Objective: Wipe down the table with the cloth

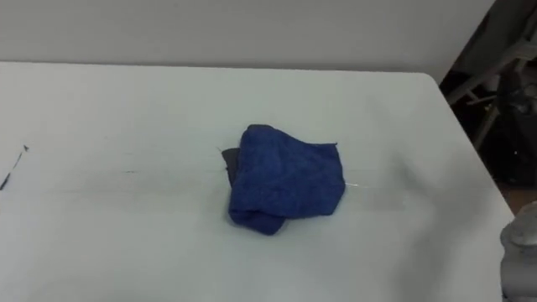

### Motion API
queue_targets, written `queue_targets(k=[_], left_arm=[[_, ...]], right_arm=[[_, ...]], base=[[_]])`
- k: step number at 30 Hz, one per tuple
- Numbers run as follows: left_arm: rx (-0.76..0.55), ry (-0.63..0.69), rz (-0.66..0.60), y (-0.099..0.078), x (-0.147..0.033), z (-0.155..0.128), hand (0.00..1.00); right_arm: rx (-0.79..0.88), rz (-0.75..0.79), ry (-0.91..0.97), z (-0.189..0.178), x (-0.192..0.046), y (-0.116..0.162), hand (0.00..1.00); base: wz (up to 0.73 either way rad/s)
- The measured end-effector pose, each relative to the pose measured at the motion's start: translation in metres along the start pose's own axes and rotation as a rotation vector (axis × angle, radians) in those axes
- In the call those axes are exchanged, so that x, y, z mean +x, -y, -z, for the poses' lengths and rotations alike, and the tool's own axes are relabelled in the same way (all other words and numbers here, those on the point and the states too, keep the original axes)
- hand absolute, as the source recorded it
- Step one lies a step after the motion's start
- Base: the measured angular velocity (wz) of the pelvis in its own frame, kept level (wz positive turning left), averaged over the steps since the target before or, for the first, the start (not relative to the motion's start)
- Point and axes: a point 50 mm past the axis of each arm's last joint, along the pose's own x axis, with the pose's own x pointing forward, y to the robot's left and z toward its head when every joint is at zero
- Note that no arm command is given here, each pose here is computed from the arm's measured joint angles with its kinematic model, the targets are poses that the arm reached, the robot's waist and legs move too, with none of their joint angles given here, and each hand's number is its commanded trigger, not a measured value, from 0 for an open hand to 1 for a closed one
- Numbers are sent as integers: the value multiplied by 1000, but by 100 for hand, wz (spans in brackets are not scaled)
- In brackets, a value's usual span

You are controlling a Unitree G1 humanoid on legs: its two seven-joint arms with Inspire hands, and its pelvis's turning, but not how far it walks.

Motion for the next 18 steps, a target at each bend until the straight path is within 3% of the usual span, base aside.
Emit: queue_targets(k=[4,9,18], left_arm=[[-57,-34,-24,-12,-4,18,0],[-102,-23,-61,-29,-8,20,0],[-84,-64,-96,-51,-11,27,0]], right_arm=[[51,34,-178,36,1,11,0],[85,98,-349,75,-3,30,0],[187,222,-700,148,-33,58,0]], base=[[-10],[-6],[-2]])
